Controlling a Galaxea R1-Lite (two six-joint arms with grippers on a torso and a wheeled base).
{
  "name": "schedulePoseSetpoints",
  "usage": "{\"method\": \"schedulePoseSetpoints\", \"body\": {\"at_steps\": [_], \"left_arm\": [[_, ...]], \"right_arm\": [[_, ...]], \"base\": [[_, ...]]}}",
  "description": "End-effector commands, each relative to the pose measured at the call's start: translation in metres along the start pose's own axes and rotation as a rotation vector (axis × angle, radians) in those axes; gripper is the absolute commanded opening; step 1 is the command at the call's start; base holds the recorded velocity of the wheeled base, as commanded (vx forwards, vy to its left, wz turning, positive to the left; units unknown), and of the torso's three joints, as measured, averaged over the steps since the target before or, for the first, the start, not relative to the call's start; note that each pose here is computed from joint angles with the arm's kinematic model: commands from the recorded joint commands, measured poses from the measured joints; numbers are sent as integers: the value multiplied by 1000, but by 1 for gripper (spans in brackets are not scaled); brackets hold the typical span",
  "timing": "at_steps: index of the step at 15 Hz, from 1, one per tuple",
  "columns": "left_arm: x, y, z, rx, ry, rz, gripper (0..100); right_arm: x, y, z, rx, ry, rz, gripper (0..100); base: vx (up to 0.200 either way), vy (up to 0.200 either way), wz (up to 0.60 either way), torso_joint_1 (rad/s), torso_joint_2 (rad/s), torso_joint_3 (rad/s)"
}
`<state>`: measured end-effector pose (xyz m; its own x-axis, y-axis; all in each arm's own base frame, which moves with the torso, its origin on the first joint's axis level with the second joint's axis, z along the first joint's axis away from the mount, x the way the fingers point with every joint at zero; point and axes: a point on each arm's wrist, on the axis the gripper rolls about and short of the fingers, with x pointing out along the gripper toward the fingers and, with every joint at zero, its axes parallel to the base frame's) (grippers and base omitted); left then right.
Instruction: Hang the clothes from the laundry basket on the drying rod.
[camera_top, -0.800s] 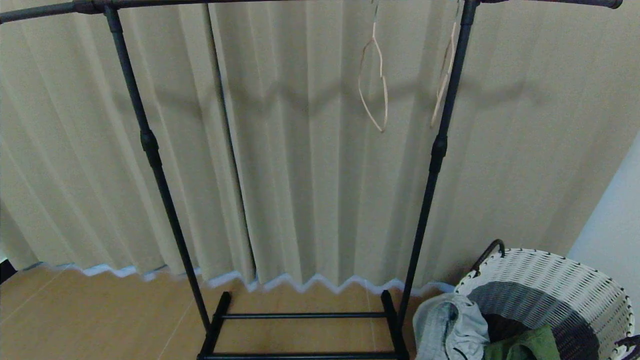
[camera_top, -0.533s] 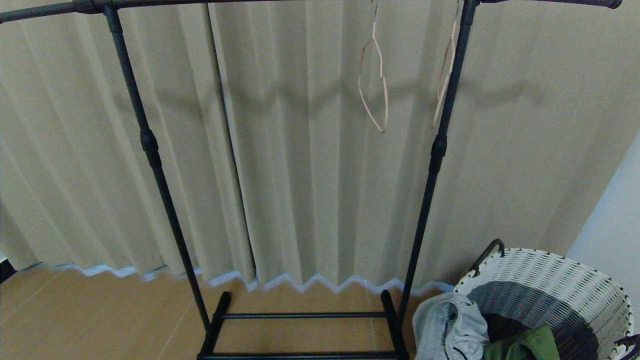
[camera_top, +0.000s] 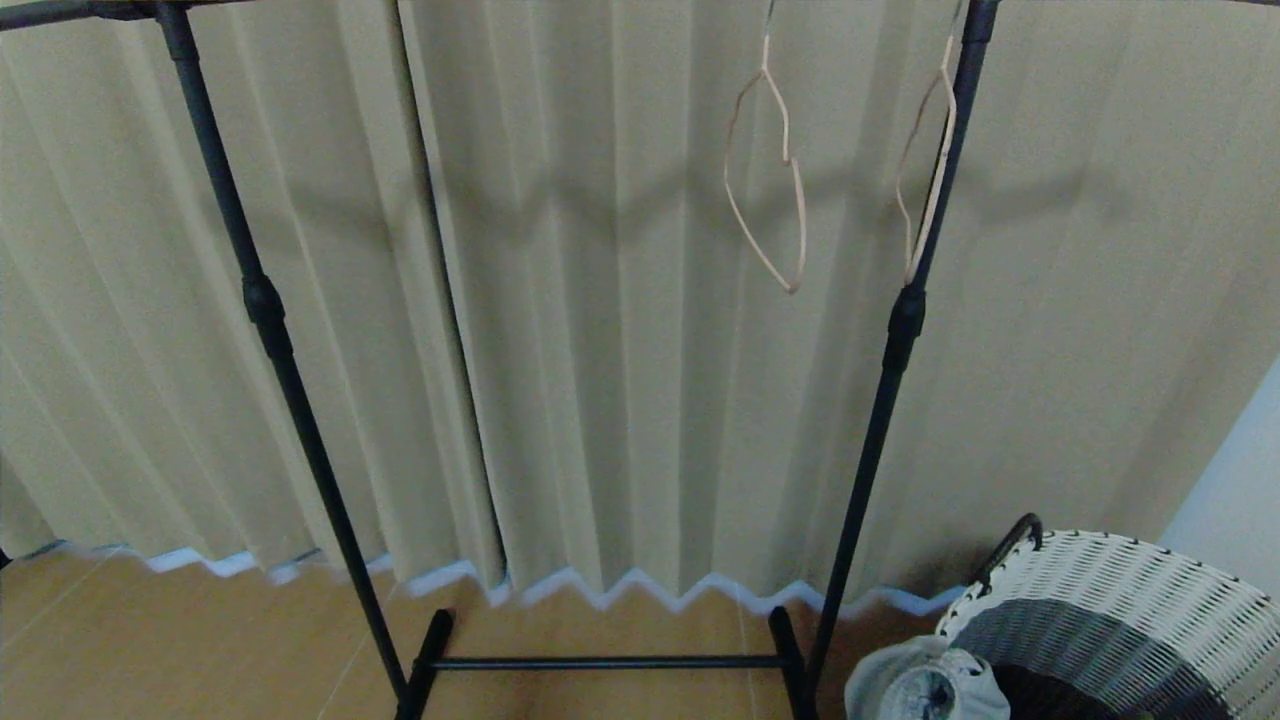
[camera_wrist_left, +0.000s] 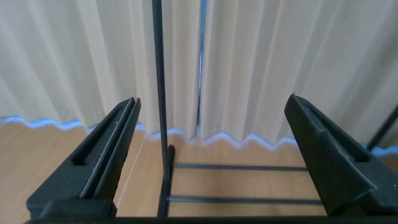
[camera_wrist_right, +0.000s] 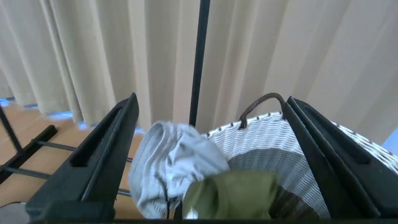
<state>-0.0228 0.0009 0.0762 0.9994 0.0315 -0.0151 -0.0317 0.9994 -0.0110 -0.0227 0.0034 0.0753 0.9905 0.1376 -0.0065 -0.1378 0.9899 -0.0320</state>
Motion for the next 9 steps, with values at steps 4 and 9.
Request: {"method": "schedulePoseSetpoints", "body": {"at_steps": [4, 9], "left_arm": [[0, 0, 0, -1, 2, 1, 100], [0, 0, 0, -1, 2, -1, 100]], "right_arm": [[0, -1, 0, -5, 7, -27, 100], [12, -4, 15, -126, 269, -37, 100]], "base": [[0, 0, 0, 0, 0, 0], [0, 0, 0, 0, 0, 0]]}}
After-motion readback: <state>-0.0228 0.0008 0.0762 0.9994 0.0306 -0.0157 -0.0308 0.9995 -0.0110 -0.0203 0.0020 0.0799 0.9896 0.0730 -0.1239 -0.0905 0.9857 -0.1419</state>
